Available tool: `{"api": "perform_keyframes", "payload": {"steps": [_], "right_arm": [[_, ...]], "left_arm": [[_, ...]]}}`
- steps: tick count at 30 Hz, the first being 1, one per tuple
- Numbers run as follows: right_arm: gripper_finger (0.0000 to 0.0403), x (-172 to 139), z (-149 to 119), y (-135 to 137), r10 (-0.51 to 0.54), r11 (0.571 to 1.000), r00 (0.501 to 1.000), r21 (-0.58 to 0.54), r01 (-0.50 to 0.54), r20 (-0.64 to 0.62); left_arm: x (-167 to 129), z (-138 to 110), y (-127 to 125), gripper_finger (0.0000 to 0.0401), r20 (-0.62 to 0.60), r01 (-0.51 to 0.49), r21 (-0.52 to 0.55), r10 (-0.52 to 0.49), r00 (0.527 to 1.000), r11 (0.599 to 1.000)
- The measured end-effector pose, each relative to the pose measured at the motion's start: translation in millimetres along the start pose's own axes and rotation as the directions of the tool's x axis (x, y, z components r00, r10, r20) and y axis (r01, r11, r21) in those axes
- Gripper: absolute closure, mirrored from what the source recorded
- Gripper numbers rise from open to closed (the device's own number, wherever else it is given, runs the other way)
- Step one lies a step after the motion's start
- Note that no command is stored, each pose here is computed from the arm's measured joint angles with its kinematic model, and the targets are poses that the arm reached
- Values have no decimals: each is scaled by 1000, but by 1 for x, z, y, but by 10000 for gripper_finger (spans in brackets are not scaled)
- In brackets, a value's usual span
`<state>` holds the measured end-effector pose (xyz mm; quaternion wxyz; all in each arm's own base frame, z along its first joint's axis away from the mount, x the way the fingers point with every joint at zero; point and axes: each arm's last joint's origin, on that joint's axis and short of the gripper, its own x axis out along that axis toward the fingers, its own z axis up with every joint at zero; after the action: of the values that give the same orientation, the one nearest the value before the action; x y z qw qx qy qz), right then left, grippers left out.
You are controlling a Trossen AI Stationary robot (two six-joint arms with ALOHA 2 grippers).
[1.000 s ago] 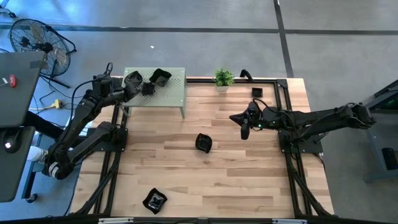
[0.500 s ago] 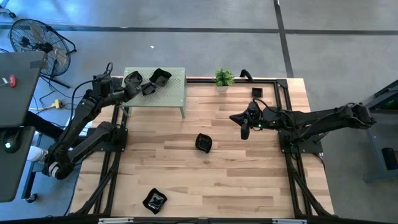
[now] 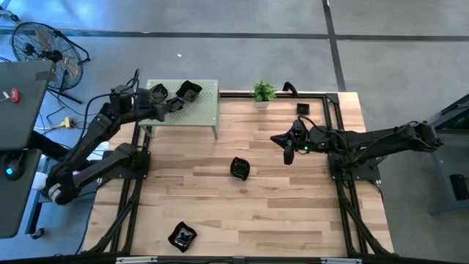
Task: Pick & Place Mini shaped plates
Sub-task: Stack the black square plate on top of the black square plate on the shelf
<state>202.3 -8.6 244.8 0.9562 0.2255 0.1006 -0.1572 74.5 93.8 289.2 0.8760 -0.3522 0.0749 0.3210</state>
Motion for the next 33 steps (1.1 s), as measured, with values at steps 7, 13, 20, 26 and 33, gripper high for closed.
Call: {"api": "perform_keyframes", "payload": {"steps": [7,13,20,26,33], "right_arm": [[399,0,0,0,-5,1000,1000,1,5,3],[400,0,0,0,-7,1000,1000,-2,7,4],[397,0,0,0,-11,1000,1000,-6,11,6],[397,0,1,-1,-34,999,999,-31,35,18],[396,0,0,-1,-27,998,1000,-52,28,15]], "left_arm": [[9,11,-18,348,-101,-86,129,99,990,988],[24,27,-27,348,-170,-79,214,116,979,974],[34,43,-34,348,-261,-87,290,166,951,953],[45,45,-37,347,-377,-72,365,218,900,928],[58,35,-46,323,-399,-77,465,286,871,882]]}}
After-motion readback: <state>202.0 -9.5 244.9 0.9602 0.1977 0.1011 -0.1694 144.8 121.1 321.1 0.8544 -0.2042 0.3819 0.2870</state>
